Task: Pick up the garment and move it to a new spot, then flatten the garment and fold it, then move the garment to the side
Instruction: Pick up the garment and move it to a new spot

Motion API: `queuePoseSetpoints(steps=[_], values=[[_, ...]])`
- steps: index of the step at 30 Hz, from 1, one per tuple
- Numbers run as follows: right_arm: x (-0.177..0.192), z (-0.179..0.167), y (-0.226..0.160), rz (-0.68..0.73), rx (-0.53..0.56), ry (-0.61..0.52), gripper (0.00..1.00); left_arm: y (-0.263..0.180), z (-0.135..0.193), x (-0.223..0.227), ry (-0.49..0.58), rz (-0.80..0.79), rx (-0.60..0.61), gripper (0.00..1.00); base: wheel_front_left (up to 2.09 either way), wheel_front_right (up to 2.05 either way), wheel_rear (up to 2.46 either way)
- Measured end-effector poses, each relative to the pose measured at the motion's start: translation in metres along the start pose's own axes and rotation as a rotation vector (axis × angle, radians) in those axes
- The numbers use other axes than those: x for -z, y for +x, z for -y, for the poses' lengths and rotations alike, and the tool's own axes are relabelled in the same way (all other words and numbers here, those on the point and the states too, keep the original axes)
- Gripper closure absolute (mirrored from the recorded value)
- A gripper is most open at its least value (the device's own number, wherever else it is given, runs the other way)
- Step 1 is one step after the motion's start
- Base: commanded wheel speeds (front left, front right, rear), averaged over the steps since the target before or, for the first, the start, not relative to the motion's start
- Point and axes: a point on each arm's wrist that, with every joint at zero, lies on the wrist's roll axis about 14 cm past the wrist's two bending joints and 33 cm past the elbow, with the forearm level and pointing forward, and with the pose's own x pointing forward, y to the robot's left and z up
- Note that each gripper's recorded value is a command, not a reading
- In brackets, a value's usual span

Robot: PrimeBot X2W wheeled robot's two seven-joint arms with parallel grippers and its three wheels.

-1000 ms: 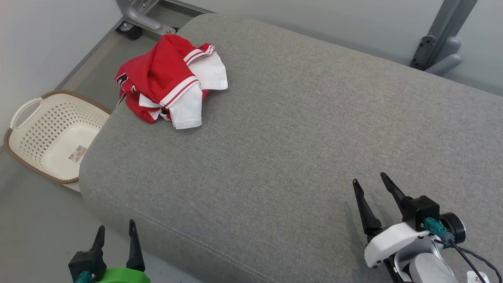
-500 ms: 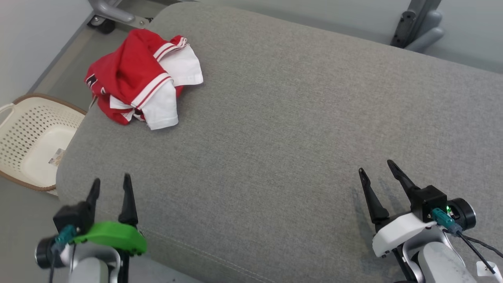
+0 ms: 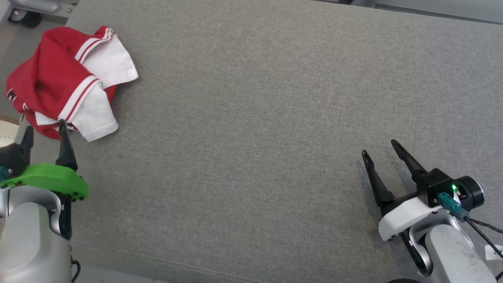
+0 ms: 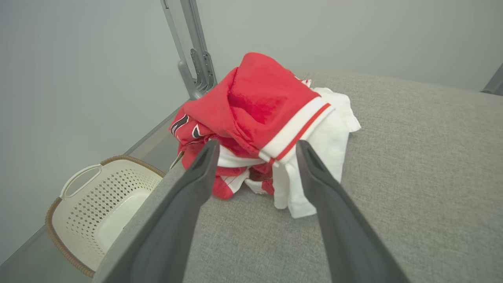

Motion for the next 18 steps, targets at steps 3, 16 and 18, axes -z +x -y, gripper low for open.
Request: queuePoseSetpoints(steps=[3, 16, 18], values=[[0.008, 0.009, -0.005, -0.020, 0.023, 0.005, 0.00, 0.014, 0.006, 0.004, -0.029, -0.018, -0.002, 0.00, 0.00, 0.00, 0.00], [0.024, 0.031, -0.016, -0.057, 0.071, 0.006, 0.00, 0.035, 0.013, 0.034, -0.107, -0.098, -0.051, 0.00, 0.00, 0.00, 0.00], [0.026, 0.032, -0.016, -0.061, 0.074, 0.007, 0.00, 0.039, 0.013, 0.029, -0.110, -0.079, -0.056, 0.00, 0.00, 0.00, 0.00]])
